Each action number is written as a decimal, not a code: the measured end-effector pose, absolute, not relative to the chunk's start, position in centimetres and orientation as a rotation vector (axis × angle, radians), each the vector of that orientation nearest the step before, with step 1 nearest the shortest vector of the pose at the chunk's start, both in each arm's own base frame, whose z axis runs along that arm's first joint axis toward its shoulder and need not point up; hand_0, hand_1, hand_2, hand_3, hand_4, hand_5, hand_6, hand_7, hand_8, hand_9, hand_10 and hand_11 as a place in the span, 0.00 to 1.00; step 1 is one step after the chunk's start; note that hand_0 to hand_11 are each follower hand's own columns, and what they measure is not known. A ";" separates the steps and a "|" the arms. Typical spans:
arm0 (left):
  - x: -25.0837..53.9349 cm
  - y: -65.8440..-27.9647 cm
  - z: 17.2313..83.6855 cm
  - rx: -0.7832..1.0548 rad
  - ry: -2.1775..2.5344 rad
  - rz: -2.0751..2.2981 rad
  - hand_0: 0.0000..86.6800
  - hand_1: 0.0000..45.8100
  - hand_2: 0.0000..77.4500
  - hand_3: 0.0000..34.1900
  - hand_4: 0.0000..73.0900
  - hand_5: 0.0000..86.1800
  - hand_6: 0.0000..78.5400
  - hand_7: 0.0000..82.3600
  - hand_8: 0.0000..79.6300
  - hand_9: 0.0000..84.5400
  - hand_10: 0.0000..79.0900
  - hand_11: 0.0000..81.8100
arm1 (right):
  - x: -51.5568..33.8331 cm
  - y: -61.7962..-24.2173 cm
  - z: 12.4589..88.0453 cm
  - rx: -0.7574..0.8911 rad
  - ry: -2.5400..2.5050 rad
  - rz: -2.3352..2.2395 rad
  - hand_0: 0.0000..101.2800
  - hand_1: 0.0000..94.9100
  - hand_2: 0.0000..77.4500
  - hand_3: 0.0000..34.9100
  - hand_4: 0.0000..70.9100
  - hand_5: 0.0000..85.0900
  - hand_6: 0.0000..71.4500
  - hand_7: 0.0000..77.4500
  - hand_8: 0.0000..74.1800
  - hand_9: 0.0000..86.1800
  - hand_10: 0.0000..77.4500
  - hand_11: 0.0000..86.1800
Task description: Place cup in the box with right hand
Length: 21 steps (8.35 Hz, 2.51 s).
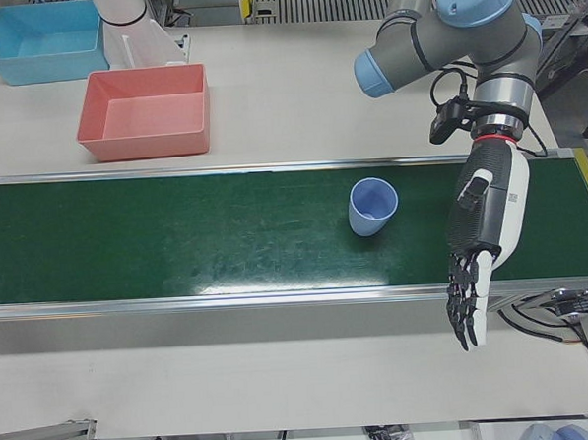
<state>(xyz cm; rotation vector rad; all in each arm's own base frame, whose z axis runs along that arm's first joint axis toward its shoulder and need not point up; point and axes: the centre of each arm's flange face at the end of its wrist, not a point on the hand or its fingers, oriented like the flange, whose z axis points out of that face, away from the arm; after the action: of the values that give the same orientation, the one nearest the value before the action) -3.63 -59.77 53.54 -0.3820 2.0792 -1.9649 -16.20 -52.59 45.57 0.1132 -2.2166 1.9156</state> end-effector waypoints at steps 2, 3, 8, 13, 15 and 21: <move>-3.6 -59.8 53.5 -0.382 2.079 -1.965 0.00 0.01 0.01 0.00 0.00 0.00 0.00 0.00 0.00 0.00 0.00 0.00 | -16.2 -52.6 45.5 0.113 -2.217 1.915 0.60 0.10 0.01 0.30 0.28 0.11 0.21 0.73 0.32 0.49 0.19 0.27; -3.7 -59.8 53.5 -0.382 2.080 -1.965 0.00 0.01 0.01 0.00 0.00 0.00 0.00 0.00 0.00 0.00 0.00 0.00 | -16.2 -52.6 45.5 0.112 -2.218 1.915 0.60 0.10 0.01 0.30 0.24 0.11 0.21 0.73 0.32 0.49 0.18 0.27; -3.7 -59.8 53.5 -0.381 2.080 -1.965 0.00 0.01 0.01 0.00 0.00 0.00 0.00 0.00 0.00 0.00 0.00 0.00 | -16.0 -52.6 45.5 0.117 -2.218 1.917 0.59 0.16 0.01 0.30 0.28 0.11 0.21 0.73 0.32 0.49 0.19 0.27; -3.7 -59.8 53.5 -0.381 2.080 -1.964 0.00 0.01 0.01 0.00 0.00 0.00 0.00 0.00 0.00 0.00 0.00 0.00 | -16.1 -52.6 45.6 0.114 -2.214 1.916 0.61 0.16 0.01 0.30 0.16 0.08 0.07 0.13 0.01 0.05 0.01 0.06; -3.6 -59.8 53.5 -0.382 2.081 -1.964 0.00 0.01 0.01 0.00 0.00 0.00 0.00 0.00 0.00 0.00 0.00 0.00 | -16.2 -52.6 45.7 0.115 -2.212 1.918 0.61 0.11 0.01 0.30 0.20 0.08 0.07 0.15 0.04 0.09 0.01 0.03; -3.7 -59.8 53.5 -0.381 2.080 -1.965 0.00 0.01 0.01 0.00 0.00 0.00 0.00 0.00 0.00 0.00 0.00 0.00 | -16.0 -52.6 45.7 0.117 -2.213 1.919 0.60 0.12 0.01 0.30 0.20 0.08 0.06 0.20 0.06 0.10 0.01 0.03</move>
<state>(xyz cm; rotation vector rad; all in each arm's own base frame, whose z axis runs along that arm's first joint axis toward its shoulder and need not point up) -3.66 -59.76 53.53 -0.3815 2.0798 -1.9650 -16.04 -52.61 45.69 0.1170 -2.2129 1.9186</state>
